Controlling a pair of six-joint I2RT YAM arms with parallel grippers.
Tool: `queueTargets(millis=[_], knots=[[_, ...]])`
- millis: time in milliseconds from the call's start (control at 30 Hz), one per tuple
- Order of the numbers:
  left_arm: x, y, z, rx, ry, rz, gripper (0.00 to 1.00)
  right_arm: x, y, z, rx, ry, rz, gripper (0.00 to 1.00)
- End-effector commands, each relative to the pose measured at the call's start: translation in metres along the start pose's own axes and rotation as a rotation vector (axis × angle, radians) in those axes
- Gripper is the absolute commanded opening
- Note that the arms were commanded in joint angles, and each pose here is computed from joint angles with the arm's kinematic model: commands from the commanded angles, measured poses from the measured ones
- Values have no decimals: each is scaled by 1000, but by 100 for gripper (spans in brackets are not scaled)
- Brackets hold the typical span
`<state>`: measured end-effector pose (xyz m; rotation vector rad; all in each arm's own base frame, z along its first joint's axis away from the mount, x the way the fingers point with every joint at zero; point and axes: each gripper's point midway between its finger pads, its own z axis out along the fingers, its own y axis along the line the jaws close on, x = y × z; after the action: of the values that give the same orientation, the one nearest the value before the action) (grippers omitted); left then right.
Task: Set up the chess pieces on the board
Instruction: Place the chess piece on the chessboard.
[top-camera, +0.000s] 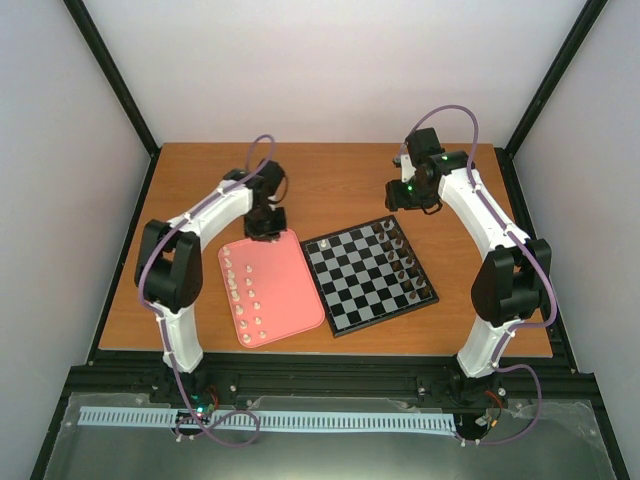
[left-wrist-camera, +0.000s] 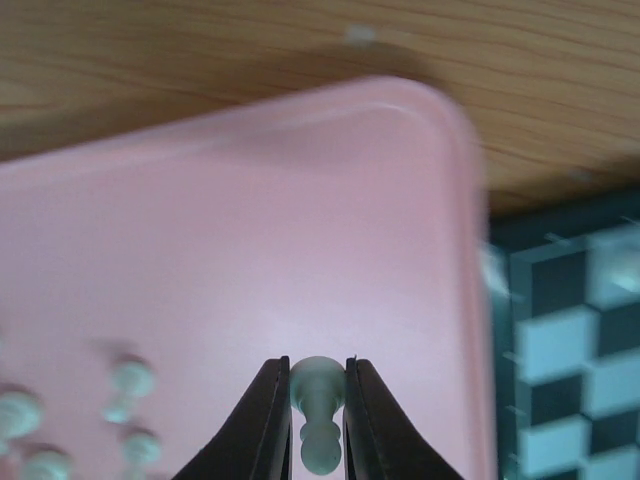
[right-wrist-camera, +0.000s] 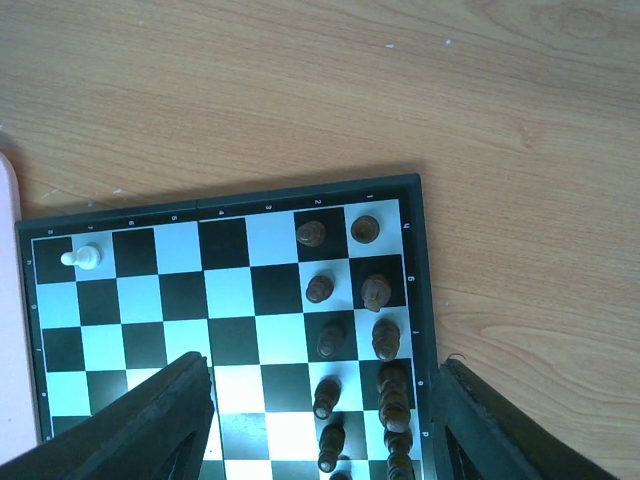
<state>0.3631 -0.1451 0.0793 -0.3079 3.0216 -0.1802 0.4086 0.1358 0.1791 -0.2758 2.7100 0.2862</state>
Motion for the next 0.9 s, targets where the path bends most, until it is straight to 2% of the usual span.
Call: queueTargets(millis=[0, 167, 367, 867], knots=[[26, -66, -31, 80, -1, 166, 1, -8, -6, -2, 18, -24, 21, 60], [41, -115, -26, 76, -9, 325, 1, -9, -6, -4, 20, -36, 23, 60], [45, -148, -13, 69, -6, 461, 1, -10, -7, -7, 27, -43, 15, 60], [43, -162, 11, 58, -7, 660, 1, -14, -11, -8, 50, -50, -1, 60]])
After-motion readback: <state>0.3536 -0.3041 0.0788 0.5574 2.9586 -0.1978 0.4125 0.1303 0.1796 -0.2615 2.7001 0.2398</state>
